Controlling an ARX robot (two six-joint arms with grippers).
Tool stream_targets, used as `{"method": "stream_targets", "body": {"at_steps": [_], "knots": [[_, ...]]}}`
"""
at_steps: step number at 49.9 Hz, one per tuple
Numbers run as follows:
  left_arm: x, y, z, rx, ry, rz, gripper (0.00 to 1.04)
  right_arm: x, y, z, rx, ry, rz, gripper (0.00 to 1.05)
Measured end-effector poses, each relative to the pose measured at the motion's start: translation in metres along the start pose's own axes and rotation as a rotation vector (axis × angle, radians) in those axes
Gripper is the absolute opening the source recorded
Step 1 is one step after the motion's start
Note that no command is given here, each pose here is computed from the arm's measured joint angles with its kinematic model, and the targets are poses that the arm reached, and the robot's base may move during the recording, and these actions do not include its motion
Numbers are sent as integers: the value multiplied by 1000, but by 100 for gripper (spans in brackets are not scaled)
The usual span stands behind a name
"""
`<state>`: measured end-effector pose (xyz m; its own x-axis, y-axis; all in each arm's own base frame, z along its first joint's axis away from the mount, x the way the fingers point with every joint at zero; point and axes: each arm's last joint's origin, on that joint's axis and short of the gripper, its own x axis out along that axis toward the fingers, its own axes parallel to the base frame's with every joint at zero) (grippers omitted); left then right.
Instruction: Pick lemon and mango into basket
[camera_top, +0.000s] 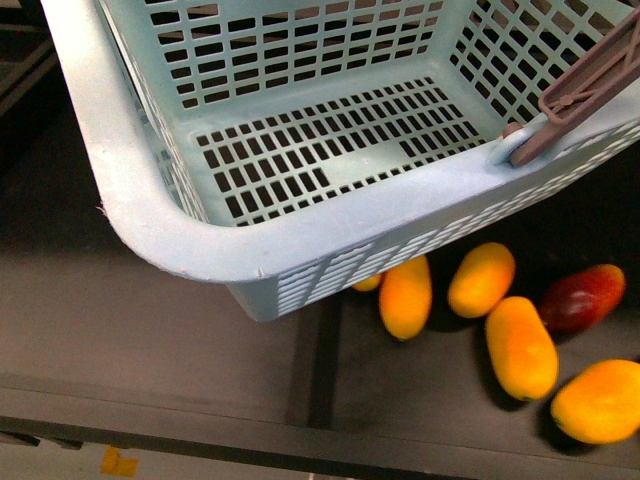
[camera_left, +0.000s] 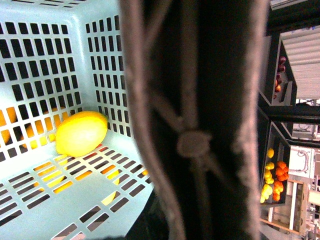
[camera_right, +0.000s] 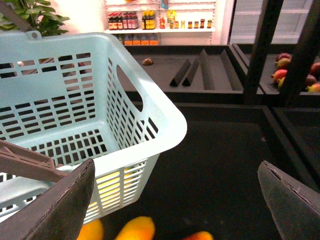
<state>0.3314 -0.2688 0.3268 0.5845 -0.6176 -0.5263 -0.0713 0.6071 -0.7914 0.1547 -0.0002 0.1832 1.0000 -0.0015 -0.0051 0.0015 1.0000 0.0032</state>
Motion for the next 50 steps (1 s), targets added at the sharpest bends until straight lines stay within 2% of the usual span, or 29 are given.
{"method": "stream_targets", "body": {"at_steps": [19,24,26,28,31,39,44,50], "knots": [[-1,4,9,2,-46,22,4,0,0,0,0,1,5,96],[-1,3,6,3,-24,11,4,0,0,0,0,1,4,96],[-1,2,4,-2,-14,6,4,3,-2,1,42,101,-102,96],[0,1,2,1,-8,4,4,9,-9,7,79,222,-219,96],[0,0,-1,4,4,-1,4,18,-27,18,110,303,-296,96],[0,-1,-3,0,15,-7,4,48,-94,44,123,226,-397,96],[0,0,-1,-1,-1,1,4,67,-129,23,120,299,-453,96],[0,0,1,1,-14,7,4,85,-145,-18,107,422,-501,96]]}}
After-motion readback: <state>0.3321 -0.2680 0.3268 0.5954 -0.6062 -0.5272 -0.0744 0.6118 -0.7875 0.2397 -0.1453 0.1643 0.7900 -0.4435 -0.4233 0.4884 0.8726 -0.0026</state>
